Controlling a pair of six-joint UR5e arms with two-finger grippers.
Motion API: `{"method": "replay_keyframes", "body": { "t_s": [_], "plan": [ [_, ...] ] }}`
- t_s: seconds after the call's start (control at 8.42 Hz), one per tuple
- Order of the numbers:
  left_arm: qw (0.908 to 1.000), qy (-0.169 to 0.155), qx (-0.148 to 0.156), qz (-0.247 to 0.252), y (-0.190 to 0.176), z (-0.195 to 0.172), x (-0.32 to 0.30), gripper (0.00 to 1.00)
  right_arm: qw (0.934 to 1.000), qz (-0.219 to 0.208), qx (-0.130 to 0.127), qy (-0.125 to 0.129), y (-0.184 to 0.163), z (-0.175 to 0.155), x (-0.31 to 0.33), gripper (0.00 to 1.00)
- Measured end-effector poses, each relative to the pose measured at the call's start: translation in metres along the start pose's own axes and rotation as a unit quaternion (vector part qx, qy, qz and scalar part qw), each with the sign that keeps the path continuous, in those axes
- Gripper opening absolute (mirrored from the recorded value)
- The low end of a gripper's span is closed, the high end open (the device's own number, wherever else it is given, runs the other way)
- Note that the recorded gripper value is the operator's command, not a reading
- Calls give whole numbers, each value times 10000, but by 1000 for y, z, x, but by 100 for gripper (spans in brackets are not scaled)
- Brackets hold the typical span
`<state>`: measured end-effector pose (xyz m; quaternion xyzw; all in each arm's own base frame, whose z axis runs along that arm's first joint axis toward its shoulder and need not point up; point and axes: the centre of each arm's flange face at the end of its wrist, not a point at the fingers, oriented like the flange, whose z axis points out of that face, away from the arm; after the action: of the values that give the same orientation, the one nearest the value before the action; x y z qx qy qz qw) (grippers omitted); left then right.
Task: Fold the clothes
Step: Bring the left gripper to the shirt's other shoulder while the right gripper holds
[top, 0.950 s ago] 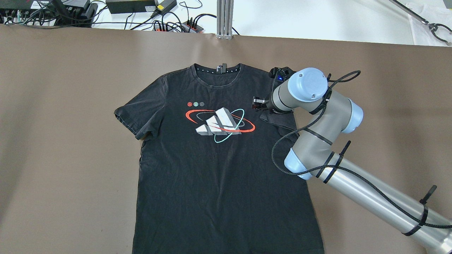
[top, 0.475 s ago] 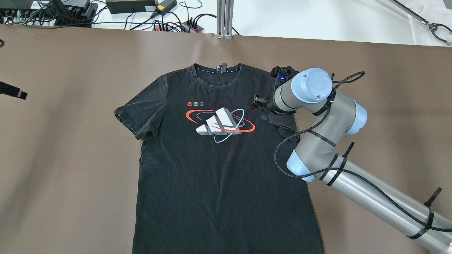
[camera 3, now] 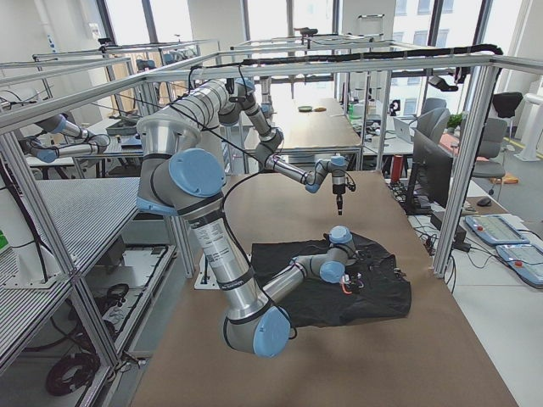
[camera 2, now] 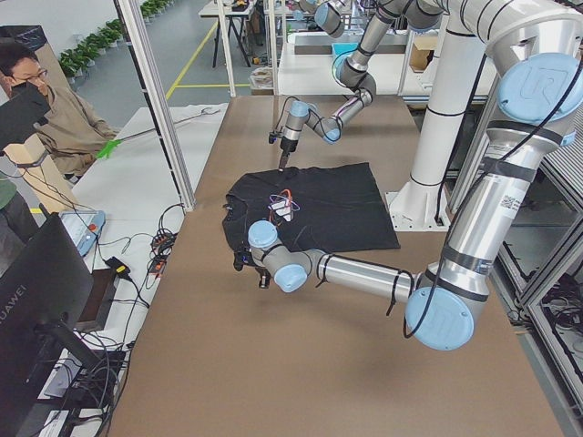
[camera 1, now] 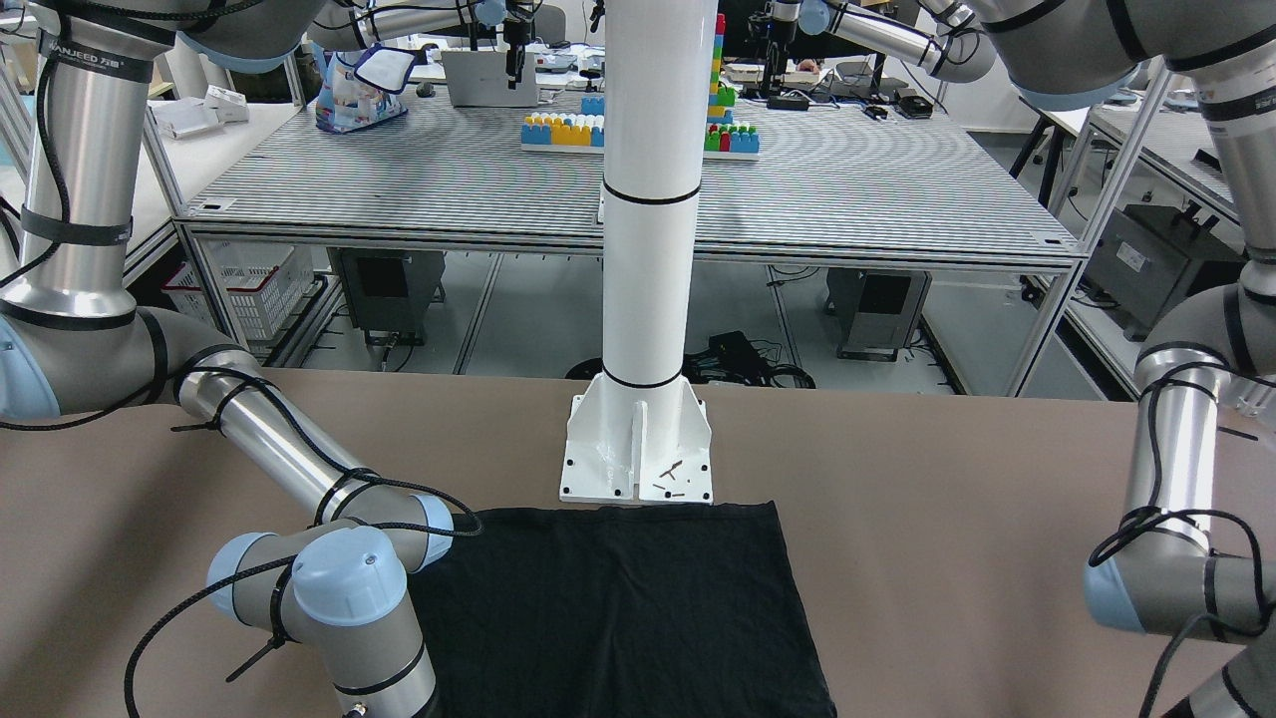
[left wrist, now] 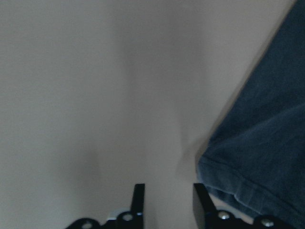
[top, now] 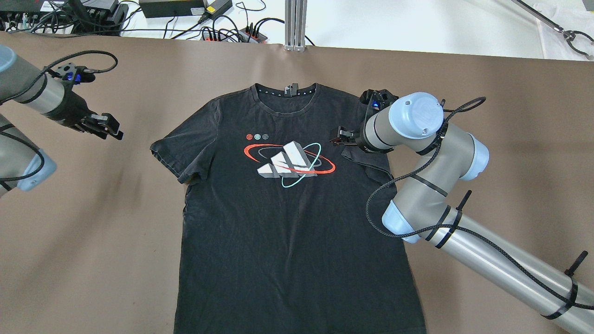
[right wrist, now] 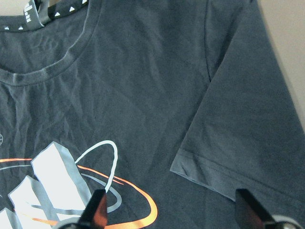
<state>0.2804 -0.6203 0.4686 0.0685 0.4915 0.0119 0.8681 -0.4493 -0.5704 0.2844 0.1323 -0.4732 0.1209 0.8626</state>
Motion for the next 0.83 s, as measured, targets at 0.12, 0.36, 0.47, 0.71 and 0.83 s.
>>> {"method": "replay_keyframes", "body": {
  "t_s": [0.12,0.36,0.47,0.71,0.83],
  "plan": [
    [9999,78,-23,-62,-5,19,10,39,10000,10,1,-6,0,-1,0,95],
    [9998,150,-36,-160,-6,34,21,41,10000,13,4,-19,1,-2,0,95],
    [9997,153,-60,-168,-3,39,24,41,10000,14,3,-17,1,-2,0,95],
    [9998,127,-59,-165,1,48,28,33,10000,14,3,-17,1,-2,0,95],
    [9996,146,-49,-228,3,50,29,0,10000,13,4,-21,1,-2,0,95]
  ]
}}
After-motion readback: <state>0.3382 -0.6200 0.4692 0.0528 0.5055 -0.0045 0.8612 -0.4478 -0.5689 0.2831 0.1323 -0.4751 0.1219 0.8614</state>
